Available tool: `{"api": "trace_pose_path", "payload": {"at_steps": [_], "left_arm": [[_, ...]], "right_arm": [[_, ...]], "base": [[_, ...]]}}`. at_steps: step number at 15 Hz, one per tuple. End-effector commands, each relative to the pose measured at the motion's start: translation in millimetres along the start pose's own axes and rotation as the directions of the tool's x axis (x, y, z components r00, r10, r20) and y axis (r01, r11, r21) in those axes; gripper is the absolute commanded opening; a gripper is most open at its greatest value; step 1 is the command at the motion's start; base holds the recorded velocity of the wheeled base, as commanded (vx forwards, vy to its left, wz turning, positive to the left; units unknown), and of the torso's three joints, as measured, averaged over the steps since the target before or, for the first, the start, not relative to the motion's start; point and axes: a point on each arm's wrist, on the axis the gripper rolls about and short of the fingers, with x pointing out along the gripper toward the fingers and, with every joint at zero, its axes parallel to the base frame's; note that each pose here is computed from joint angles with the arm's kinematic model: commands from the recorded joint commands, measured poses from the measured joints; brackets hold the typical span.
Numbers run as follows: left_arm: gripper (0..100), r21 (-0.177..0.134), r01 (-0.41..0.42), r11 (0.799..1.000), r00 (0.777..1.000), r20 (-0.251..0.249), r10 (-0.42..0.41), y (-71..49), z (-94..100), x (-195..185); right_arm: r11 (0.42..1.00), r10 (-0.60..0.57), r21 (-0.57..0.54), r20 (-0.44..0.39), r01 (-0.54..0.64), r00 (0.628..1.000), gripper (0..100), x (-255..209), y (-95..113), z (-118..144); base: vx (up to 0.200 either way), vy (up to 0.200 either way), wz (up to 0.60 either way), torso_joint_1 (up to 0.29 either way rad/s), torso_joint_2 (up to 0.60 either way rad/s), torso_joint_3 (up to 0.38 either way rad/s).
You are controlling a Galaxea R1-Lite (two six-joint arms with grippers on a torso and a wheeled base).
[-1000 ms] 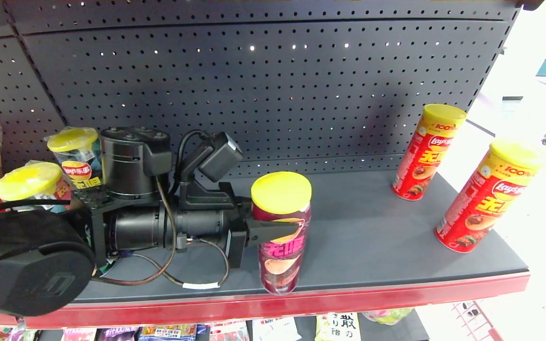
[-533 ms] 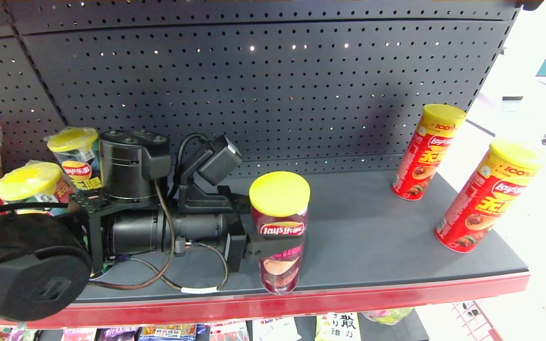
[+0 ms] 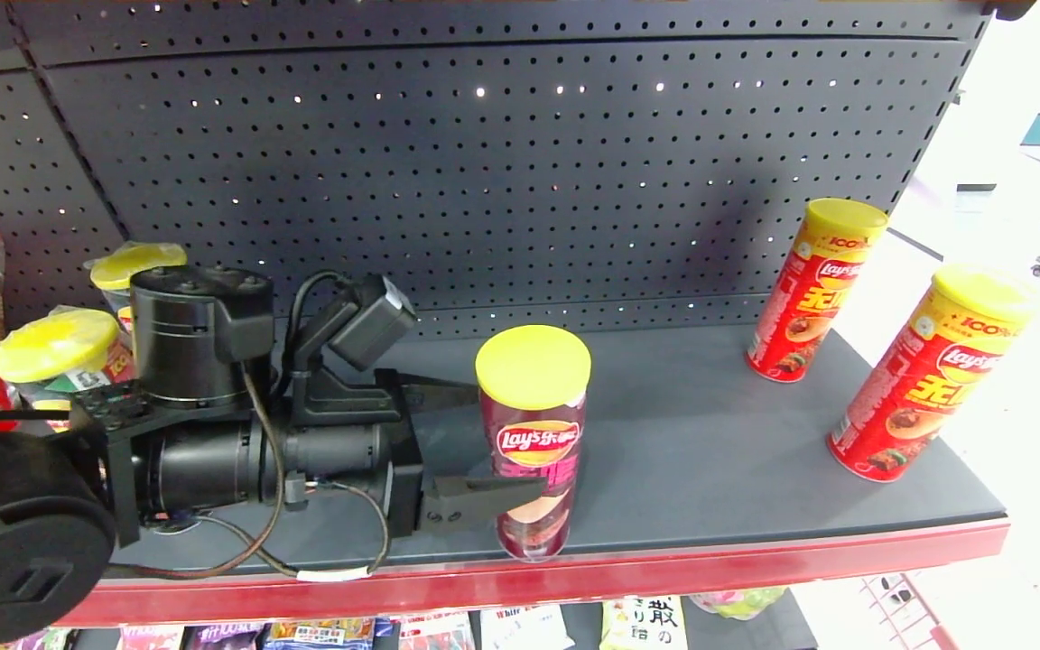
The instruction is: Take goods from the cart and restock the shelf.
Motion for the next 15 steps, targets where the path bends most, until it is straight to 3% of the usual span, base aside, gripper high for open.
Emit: {"api": "trace_pose_path", "payload": {"at_steps": [1, 3, 7, 9, 12, 15], "left_arm": [[100, 0.007, -0.022, 1.0, 1.0, 0.022, 0.022, -6.0, 0.8, -19], [100, 0.011, -0.022, 1.0, 0.999, 0.029, 0.022, -11.5, 0.4, -26], [100, -0.01, -0.039, 0.999, 0.999, 0.008, 0.039, -31.6, -21.1, -53], [100, -0.008, -0.044, 0.999, 0.999, 0.009, 0.044, -40.0, -27.4, -63], [100, 0.007, -0.175, 0.984, 0.984, 0.012, 0.175, -49.7, -35.2, -77], [100, 0.013, -0.225, 0.974, 0.974, 0.024, 0.224, -54.1, -36.1, -84]], "right_arm": [[1.0, 0.016, -0.001, -0.016, -0.016, 1.0, 0, 2, -1, 5], [1.0, 0.023, -0.001, -0.04, -0.023, 0.999, 0, 5, -2, 18], [0.988, 0.156, 0.012, -0.091, -0.156, 0.984, 0, 30, -8, 89], [0.978, 0.208, 0.012, -0.127, -0.209, 0.97, 0, 45, -9, 103], [0.937, 0.344, -0.009, -0.157, -0.35, 0.926, 0, 72, -3, 133], [0.915, 0.394, -0.009, -0.206, -0.404, 0.896, 0, 106, 5, 156]], "base": [[0.0, 0.0, 0.0, 0.0, 0.0, 0.0], [0.0, 0.0, 0.0, 0.0, 0.0, 0.0], [0.0, 0.0, 0.0, 0.0, 0.0, 0.0], [0.0, 0.0, 0.0, 0.0, 0.0, 0.0], [0.0, 0.0, 0.0, 0.0, 0.0, 0.0], [0.0, 0.0, 0.0, 0.0, 0.0, 0.0]]}}
